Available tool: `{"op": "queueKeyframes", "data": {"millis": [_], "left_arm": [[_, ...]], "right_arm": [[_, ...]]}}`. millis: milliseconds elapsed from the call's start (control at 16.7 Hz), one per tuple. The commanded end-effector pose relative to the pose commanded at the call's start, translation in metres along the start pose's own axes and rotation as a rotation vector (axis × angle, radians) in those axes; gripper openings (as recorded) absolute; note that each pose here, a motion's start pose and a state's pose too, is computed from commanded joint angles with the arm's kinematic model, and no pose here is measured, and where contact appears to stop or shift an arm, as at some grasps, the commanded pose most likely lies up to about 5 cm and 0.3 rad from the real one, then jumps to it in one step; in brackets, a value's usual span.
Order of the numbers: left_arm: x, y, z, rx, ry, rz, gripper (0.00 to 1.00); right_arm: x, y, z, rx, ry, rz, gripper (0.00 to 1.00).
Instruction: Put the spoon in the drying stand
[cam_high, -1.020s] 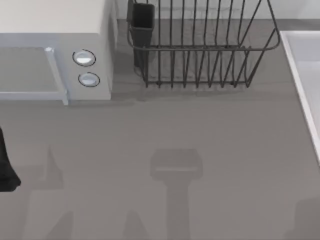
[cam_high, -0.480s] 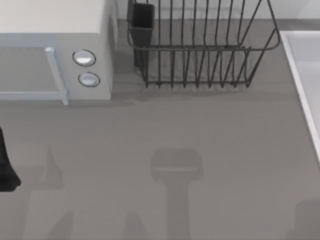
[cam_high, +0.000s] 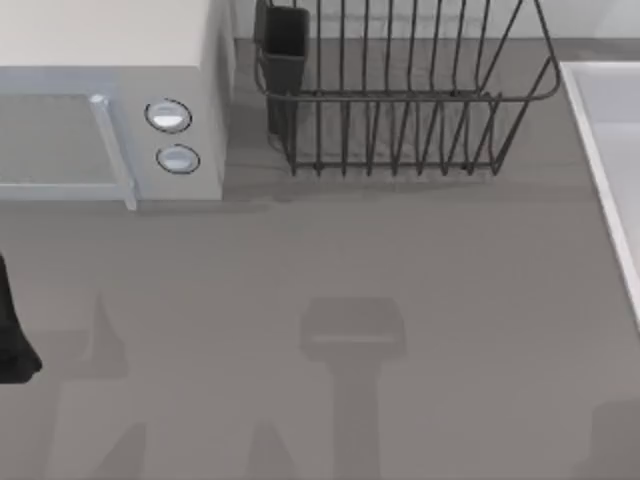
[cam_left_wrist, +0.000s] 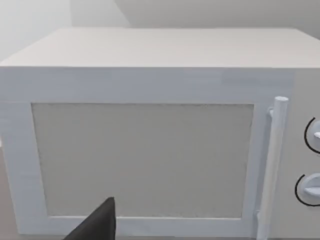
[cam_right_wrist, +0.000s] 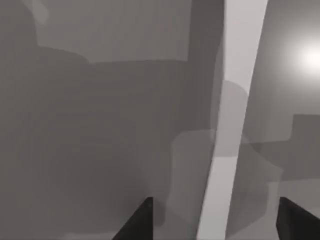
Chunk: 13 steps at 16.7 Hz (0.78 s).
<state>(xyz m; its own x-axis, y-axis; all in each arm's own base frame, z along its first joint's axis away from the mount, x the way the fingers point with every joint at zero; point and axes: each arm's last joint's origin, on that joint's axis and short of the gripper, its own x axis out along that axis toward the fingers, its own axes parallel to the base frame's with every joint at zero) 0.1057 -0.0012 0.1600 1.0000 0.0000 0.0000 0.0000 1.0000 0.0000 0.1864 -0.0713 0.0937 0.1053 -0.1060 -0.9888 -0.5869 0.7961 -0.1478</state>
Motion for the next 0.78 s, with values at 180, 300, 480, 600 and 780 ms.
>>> {"op": "queueKeyframes", "data": {"millis": [180,300,480,600,780], "left_arm": [[0.0,0.0,0.0,0.0,0.0,0.0,1.0],[0.0,0.0,0.0,0.0,0.0,0.0,1.0],[0.0,0.0,0.0,0.0,0.0,0.0,1.0],[0.0,0.0,0.0,0.0,0.0,0.0,1.0],[0.0,0.0,0.0,0.0,0.0,0.0,1.0]], "right_arm": [[0.0,0.0,0.0,0.0,0.0,0.0,0.0],[-0.024,0.0,0.002,0.047,-0.016,0.029,0.0],[-0.032,-0.006,0.005,0.045,-0.017,0.028,0.0],[-0.047,-0.016,0.009,0.039,-0.018,0.026,0.0],[-0.085,-0.03,0.016,0.031,-0.008,0.041,0.0]]}}
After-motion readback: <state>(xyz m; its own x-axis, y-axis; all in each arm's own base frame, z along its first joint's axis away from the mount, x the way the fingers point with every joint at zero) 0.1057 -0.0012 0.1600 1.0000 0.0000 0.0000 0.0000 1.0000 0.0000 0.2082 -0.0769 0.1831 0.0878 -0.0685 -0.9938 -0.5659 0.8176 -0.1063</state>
